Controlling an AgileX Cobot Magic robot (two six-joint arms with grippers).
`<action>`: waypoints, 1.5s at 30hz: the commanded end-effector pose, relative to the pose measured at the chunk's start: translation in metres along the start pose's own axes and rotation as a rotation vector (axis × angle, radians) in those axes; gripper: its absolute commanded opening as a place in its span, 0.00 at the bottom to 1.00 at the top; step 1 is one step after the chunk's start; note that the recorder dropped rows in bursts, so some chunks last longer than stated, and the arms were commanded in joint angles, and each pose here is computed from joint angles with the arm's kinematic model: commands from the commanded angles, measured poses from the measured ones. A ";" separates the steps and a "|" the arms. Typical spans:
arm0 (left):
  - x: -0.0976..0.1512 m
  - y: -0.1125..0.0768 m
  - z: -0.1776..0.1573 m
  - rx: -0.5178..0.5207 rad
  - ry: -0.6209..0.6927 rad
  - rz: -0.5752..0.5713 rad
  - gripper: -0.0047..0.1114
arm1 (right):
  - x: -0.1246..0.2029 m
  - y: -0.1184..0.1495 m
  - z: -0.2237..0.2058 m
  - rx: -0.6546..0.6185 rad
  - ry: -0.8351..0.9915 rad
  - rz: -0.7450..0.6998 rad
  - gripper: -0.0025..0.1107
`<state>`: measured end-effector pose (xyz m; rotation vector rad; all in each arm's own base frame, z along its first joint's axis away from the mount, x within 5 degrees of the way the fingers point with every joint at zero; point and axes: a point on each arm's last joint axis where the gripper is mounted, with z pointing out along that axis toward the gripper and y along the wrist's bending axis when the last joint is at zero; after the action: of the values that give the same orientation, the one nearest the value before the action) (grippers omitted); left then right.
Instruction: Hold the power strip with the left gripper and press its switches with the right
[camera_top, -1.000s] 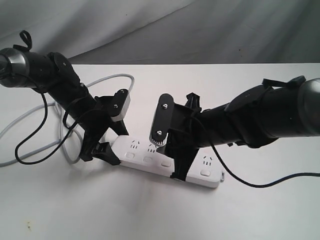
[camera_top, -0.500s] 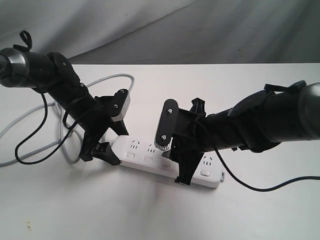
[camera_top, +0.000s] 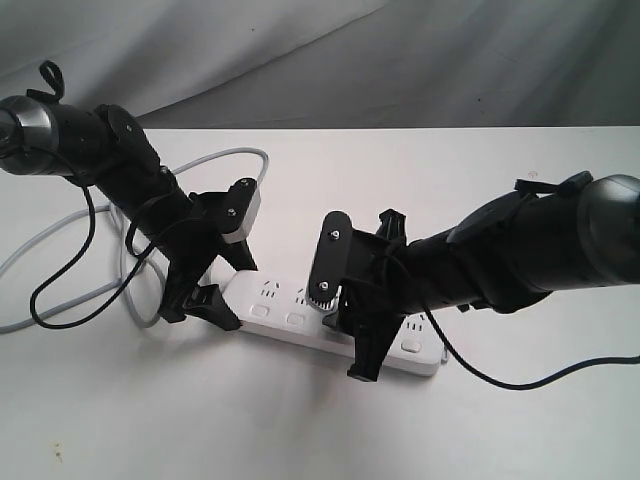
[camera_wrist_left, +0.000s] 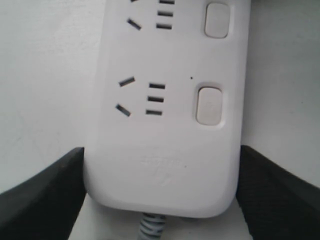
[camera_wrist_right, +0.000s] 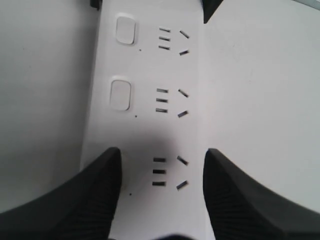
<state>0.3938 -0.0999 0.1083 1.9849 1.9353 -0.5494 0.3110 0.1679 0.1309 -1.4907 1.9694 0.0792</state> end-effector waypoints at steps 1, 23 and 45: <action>-0.001 0.000 0.000 0.001 0.010 0.006 0.61 | 0.003 0.004 0.006 -0.027 0.007 -0.002 0.45; -0.001 0.000 0.000 0.001 0.010 0.006 0.61 | 0.021 0.015 0.023 -0.071 0.075 0.001 0.45; -0.001 0.000 0.000 0.001 0.010 0.006 0.61 | 0.013 -0.006 -0.035 0.041 -0.019 0.024 0.45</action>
<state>0.3938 -0.0999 0.1083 1.9849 1.9353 -0.5494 0.3015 0.1436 0.1559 -1.4136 1.9636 0.0633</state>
